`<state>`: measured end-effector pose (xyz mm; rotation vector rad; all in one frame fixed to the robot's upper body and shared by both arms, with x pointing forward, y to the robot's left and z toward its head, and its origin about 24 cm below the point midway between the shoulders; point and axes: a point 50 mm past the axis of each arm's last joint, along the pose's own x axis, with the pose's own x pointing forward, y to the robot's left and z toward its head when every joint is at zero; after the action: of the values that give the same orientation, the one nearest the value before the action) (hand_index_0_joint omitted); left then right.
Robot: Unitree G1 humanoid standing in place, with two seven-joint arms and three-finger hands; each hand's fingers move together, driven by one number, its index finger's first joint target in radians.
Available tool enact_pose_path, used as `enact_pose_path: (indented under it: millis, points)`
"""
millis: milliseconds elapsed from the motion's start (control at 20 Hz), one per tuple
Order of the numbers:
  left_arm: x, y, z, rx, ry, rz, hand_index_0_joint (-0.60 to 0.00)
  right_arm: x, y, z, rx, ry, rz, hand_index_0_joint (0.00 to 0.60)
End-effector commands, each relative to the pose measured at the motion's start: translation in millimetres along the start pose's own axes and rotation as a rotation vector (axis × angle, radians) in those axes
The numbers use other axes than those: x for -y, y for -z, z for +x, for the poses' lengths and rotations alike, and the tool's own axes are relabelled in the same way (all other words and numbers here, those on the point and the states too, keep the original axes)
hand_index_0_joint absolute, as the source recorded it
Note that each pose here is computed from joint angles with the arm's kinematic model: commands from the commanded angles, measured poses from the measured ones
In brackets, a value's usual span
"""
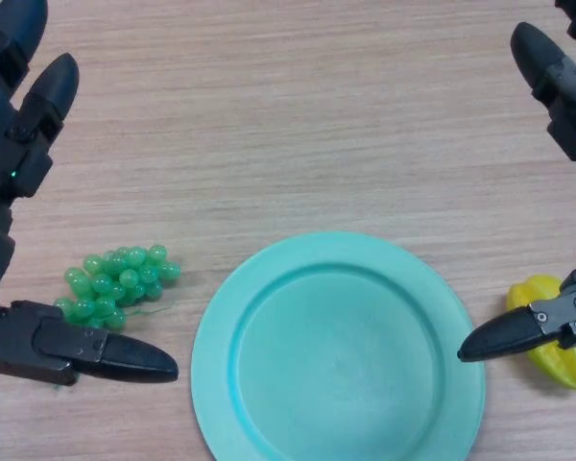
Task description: Pick up the green grapes and place it on the plate
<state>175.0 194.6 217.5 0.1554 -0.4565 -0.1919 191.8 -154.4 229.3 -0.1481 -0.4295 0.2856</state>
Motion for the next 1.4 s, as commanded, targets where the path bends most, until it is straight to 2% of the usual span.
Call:
enact_pose_path:
  millis: [50, 300, 450, 550, 650, 800, 1000, 1200, 1400]
  points:
    - [-5.3, -28.0, -4.3, 0.192, -0.024, 0.11, 0.0, 6.3, -29.3, -2.3, 0.198, 0.036, -0.066, 0.0]
    - [-6.5, -25.0, -5.4, 0.183, -0.036, 0.1, 0.0, 6.4, -27.9, -2.7, 0.193, 0.035, -0.058, 0.0]
    - [-27.3, -15.8, -4.8, 0.169, -0.094, 0.172, 0.0, 6.2, -26.6, -3.8, 0.193, 0.037, -0.043, 0.0]
    - [-44.1, -3.3, -5.2, 0.138, -0.147, 0.267, 0.0, 7.8, -26.7, -4.8, 0.198, 0.047, -0.031, 0.0]
    - [-57.2, 16.3, -5.7, 0.063, -0.186, 0.401, 0.0, 8.8, -26.6, -6.0, 0.201, 0.054, -0.029, 0.0]
    - [-68.5, 51.7, -11.6, -0.111, -0.197, 0.55, 0.0, 9.9, -26.4, -8.0, 0.202, 0.059, -0.024, 0.0]
    - [-69.5, 86.5, -12.0, -0.274, -0.174, 0.581, 0.0, 11.5, -27.2, -9.3, 0.202, 0.061, -0.025, 0.0]
    - [-64.6, 112.6, 1.1, -0.351, -0.145, 0.615, 0.0, 11.9, -25.2, -10.3, 0.204, 0.071, -0.015, 0.0]
    - [-52.8, 129.9, 13.4, -0.388, -0.103, 0.641, 0.0, 15.2, -24.3, -12.4, 0.201, 0.082, -0.004, 0.0]
